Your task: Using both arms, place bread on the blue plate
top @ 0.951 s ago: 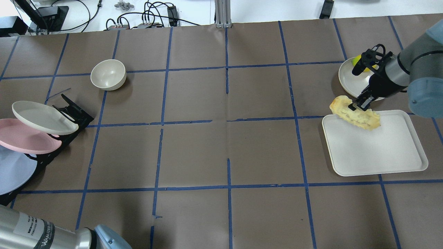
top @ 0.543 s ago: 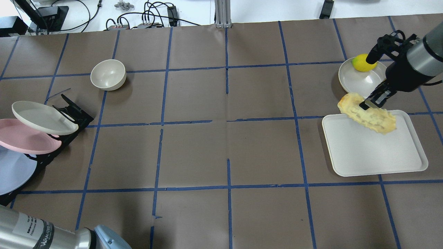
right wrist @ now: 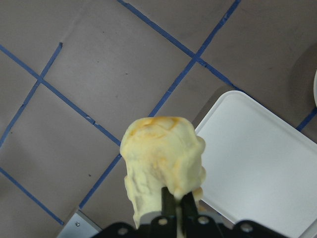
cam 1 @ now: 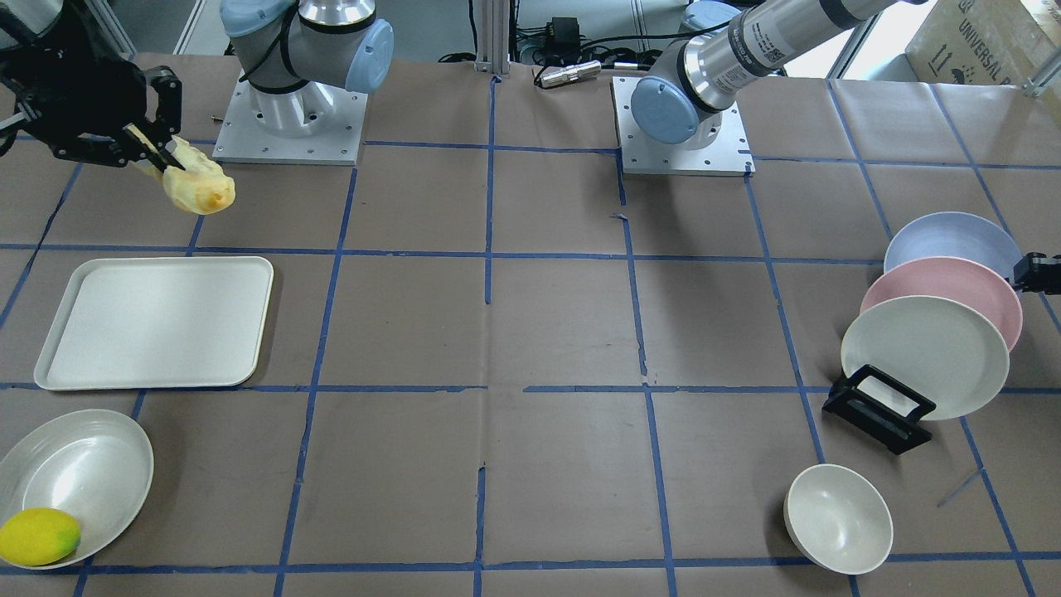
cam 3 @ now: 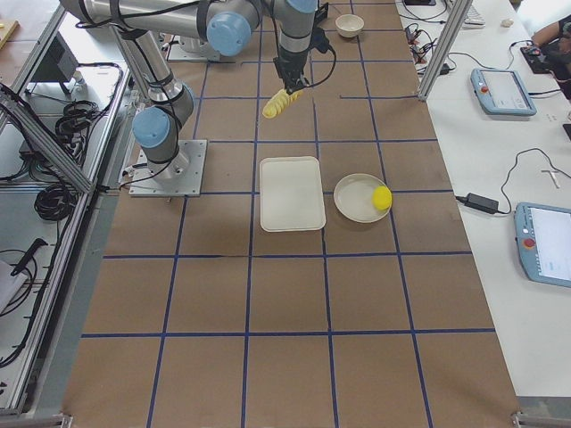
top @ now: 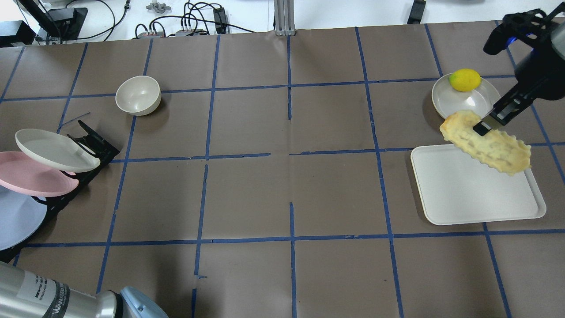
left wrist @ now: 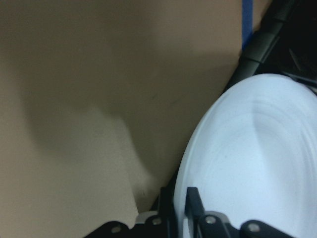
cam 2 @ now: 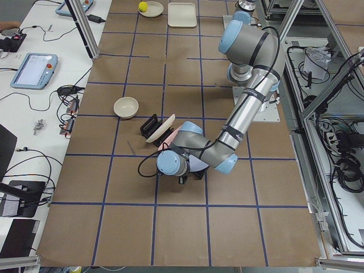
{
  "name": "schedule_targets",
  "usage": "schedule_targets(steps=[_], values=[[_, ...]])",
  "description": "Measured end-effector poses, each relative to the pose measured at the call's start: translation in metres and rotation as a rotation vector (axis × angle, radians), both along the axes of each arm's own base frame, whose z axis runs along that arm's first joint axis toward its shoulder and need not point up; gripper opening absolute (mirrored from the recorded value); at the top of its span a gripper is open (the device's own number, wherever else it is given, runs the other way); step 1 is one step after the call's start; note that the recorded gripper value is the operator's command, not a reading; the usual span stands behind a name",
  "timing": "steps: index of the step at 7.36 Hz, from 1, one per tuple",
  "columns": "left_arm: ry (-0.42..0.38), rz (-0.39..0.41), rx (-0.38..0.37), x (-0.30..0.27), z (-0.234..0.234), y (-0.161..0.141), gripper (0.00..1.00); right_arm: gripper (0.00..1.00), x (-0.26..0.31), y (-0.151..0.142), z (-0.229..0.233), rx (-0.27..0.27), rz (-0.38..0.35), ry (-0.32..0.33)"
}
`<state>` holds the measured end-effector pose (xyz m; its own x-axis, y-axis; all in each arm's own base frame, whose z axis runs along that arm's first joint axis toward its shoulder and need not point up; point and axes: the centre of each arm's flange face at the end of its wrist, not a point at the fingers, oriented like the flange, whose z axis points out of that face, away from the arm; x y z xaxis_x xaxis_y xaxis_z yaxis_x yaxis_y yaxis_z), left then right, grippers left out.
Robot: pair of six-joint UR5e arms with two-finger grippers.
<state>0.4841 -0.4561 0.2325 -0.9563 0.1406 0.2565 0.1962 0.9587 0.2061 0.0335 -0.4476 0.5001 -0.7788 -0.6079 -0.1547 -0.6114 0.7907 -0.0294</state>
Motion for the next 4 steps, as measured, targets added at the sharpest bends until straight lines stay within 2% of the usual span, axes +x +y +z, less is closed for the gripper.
schedule_targets(steps=[2,4], values=[[-0.033,-0.032,-0.001,0.003,0.030,0.004,0.13,0.18,0.033,0.002,0.006,-0.001,0.007,0.014],[-0.052,-0.050,0.006,-0.007,0.070,0.017,0.13,0.20,0.040,0.001,0.007,-0.008,0.012,0.015]])
